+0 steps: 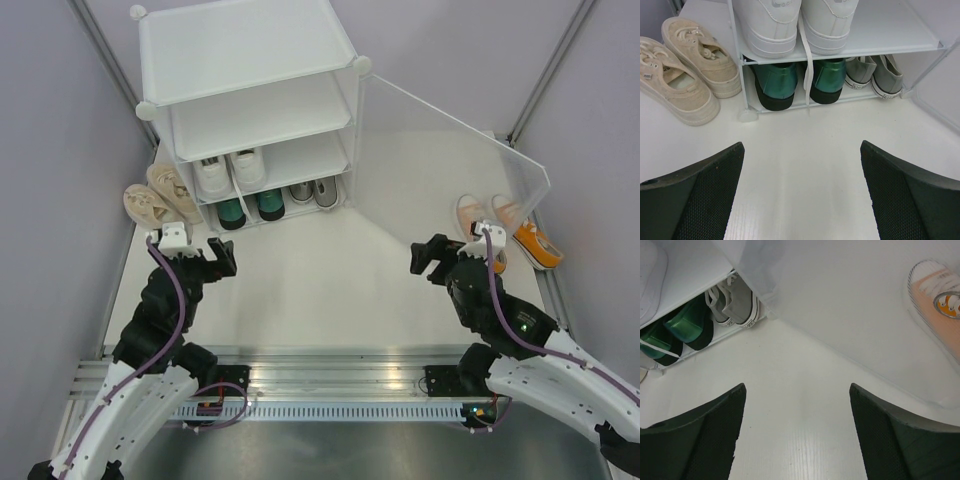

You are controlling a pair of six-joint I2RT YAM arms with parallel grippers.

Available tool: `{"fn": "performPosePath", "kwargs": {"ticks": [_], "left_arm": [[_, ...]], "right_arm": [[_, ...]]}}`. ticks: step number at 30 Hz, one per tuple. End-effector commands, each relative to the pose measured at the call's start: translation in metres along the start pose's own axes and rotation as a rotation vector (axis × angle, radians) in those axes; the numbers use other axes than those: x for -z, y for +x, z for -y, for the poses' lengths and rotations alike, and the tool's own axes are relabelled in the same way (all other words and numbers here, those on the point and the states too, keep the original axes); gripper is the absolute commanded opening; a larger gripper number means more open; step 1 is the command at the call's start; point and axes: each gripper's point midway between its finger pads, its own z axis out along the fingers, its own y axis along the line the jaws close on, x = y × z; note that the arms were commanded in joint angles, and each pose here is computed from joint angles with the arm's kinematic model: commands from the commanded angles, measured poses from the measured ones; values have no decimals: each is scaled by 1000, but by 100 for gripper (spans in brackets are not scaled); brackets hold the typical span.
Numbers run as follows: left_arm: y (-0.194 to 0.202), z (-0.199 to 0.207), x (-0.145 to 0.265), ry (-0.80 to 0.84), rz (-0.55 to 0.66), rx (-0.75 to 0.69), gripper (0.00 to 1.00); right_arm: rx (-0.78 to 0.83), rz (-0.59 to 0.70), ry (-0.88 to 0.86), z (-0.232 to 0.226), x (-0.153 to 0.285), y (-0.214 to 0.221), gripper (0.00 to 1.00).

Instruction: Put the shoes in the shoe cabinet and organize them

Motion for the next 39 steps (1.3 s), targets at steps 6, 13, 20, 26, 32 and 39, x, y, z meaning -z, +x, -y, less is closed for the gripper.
{"fn": "performPosePath", "kwargs": {"ticks": [6, 13, 20, 26, 32, 39], "left_arm": [[-1, 12, -3, 63, -5, -15, 100], [1, 23, -2, 122, -22, -16, 100], [0, 28, 0, 154, -19, -16, 100], [-2, 29, 3, 168, -9, -11, 100], [-4, 34, 7, 205, 1, -5, 100], [-5, 40, 10, 238, 3, 1, 99]], "right_arm": [[32, 44, -97, -11, 17, -27, 61], [31, 263, -360, -44, 69, -114, 56], [94, 486, -249, -63, 84, -226, 73], [107, 618, -71, -78, 84, -304, 80], [170, 653, 206, -54, 86, -337, 82], [231, 603, 264, -48, 53, -319, 84]]}}
